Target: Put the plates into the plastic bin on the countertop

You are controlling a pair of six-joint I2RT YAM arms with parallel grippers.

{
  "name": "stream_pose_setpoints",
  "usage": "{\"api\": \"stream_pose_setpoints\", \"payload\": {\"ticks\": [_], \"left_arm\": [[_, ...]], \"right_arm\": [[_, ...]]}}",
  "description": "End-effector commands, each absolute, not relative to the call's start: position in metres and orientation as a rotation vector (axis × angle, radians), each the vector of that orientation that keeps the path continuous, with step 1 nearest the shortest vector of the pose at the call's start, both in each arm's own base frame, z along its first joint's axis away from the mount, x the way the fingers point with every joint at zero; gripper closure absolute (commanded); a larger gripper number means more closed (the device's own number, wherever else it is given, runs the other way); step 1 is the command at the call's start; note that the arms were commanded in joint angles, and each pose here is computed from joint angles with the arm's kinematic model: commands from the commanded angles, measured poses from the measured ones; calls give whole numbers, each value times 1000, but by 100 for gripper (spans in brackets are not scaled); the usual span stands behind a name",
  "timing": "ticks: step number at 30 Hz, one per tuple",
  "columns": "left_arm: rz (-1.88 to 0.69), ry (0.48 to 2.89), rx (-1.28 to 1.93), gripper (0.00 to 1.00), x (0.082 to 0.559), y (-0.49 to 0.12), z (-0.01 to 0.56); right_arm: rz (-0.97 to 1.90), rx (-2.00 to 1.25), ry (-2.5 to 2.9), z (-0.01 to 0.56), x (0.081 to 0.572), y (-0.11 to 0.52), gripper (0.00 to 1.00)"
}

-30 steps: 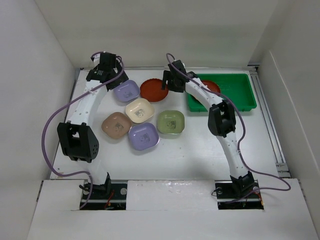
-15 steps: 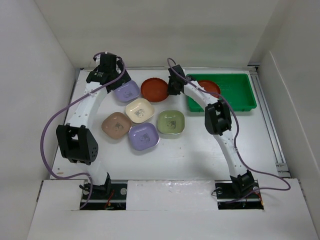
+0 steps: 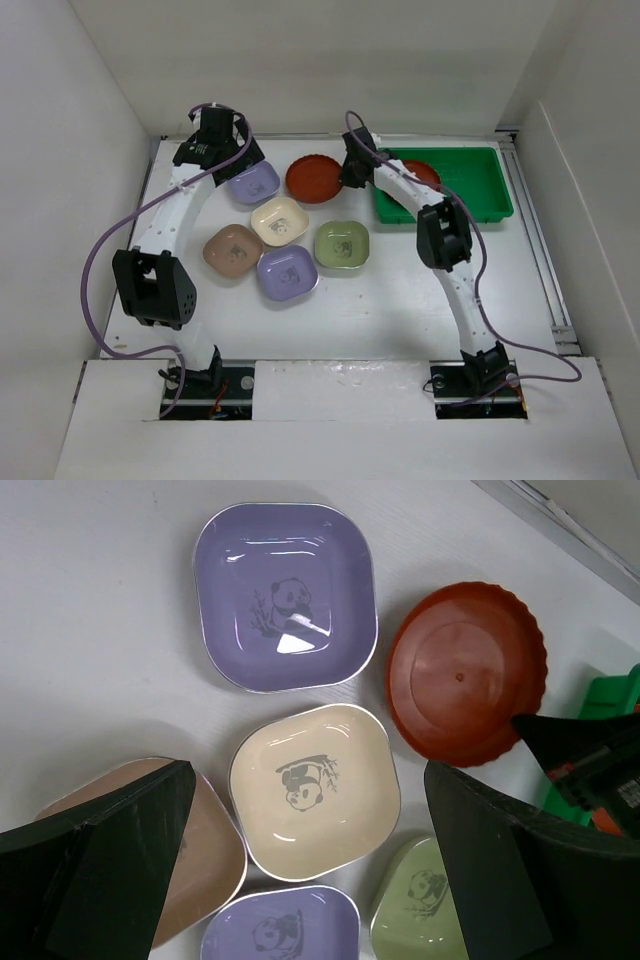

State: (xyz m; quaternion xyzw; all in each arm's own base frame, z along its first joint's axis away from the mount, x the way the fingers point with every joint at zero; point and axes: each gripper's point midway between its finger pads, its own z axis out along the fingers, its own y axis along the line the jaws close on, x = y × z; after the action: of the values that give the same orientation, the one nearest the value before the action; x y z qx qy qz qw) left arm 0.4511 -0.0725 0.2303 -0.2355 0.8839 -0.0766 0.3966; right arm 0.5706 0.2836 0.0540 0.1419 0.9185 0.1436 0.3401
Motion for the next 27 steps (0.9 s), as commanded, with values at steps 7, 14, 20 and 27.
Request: {"api": "stream_pose_setpoints", "payload": {"ticks": [7,14,20,27], "left_arm": [[-255,2153,-546,0,440,-74,269],[-235,2146,-555,0,441,-70,269],[-256,2153,-545,0,440,-74,269],[-253,2140,-521,0,441,-73,272]], "right_arm": [[509,411,2047,261,562,222,100],[295,524,2150,214,531,103,100],[349,598,2153,172,521,56,100],[363,637,2162,145,527,37,100]]}}
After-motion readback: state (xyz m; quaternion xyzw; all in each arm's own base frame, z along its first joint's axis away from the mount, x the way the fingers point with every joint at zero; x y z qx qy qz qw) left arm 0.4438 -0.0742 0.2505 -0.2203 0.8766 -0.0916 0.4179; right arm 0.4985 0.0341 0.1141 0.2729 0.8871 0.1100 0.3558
